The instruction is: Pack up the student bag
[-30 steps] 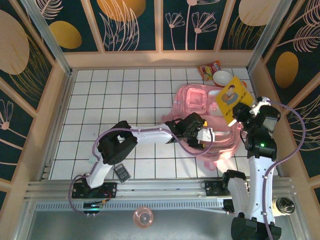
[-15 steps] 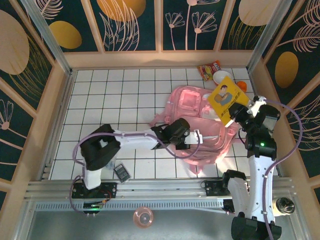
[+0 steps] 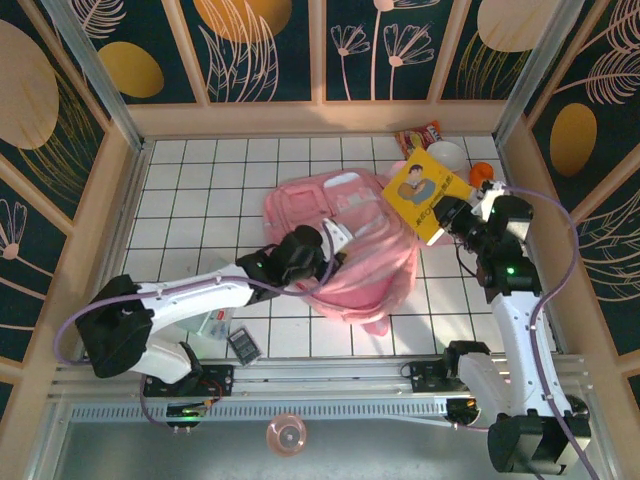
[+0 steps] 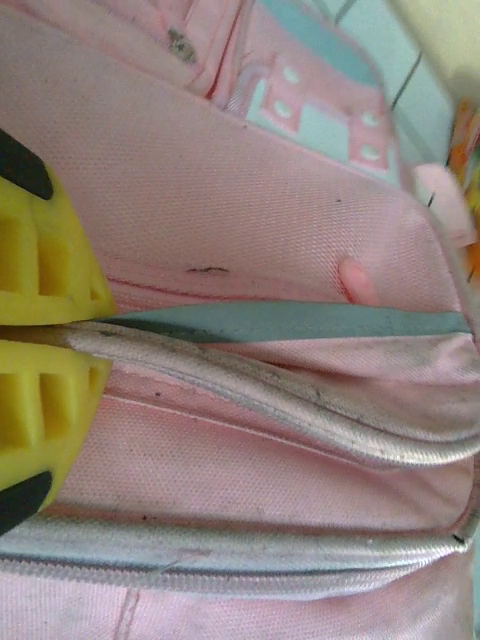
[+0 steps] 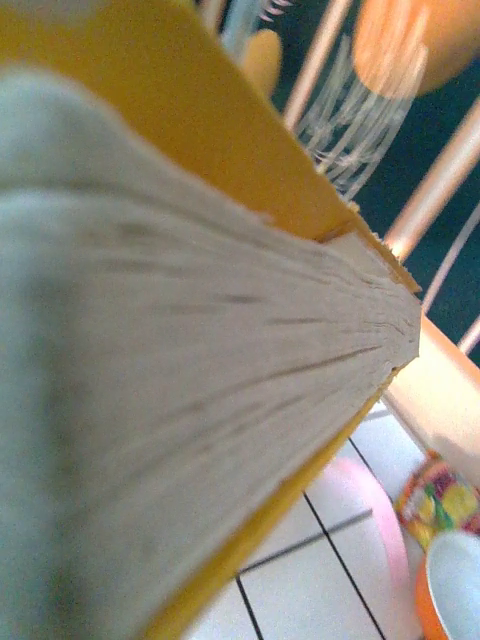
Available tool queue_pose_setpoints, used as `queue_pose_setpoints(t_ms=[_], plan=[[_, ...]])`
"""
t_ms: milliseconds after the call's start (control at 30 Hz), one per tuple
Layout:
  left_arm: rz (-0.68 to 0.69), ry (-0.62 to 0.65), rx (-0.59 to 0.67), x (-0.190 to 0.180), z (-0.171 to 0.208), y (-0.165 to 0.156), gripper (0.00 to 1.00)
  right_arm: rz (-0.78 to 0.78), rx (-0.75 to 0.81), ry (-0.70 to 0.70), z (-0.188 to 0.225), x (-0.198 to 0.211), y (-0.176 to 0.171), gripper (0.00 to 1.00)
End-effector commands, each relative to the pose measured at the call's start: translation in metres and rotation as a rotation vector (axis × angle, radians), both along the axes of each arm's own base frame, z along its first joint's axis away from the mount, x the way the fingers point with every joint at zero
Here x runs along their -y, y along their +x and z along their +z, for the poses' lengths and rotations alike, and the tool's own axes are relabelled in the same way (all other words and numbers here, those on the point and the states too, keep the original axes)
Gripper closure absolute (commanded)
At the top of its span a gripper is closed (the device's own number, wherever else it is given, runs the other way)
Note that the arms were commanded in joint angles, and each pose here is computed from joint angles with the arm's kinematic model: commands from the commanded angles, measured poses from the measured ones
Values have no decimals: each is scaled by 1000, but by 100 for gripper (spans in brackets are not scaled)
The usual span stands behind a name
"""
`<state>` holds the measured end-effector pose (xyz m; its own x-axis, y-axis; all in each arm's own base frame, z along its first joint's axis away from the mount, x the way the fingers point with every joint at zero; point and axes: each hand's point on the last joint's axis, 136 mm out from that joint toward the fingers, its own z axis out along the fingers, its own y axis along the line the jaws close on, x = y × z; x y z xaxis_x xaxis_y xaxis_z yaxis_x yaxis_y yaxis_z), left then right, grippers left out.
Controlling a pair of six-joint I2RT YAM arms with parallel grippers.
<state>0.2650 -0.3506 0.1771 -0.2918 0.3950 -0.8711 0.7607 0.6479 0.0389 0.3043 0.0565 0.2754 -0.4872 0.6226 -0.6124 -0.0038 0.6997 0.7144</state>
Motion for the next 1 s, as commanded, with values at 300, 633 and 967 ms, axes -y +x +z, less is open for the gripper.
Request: queue_pose_setpoints(t_ms=[300, 633, 967], plan=[[131, -417, 76, -23, 143, 65, 100, -229, -105, 100, -15, 28, -23, 100], [124, -504, 58, -28, 165, 85, 100, 148, -23, 368, -17, -66, -28, 100], [56, -525, 58, -17, 177, 83, 100, 161, 13, 548, -35, -122, -3, 100]])
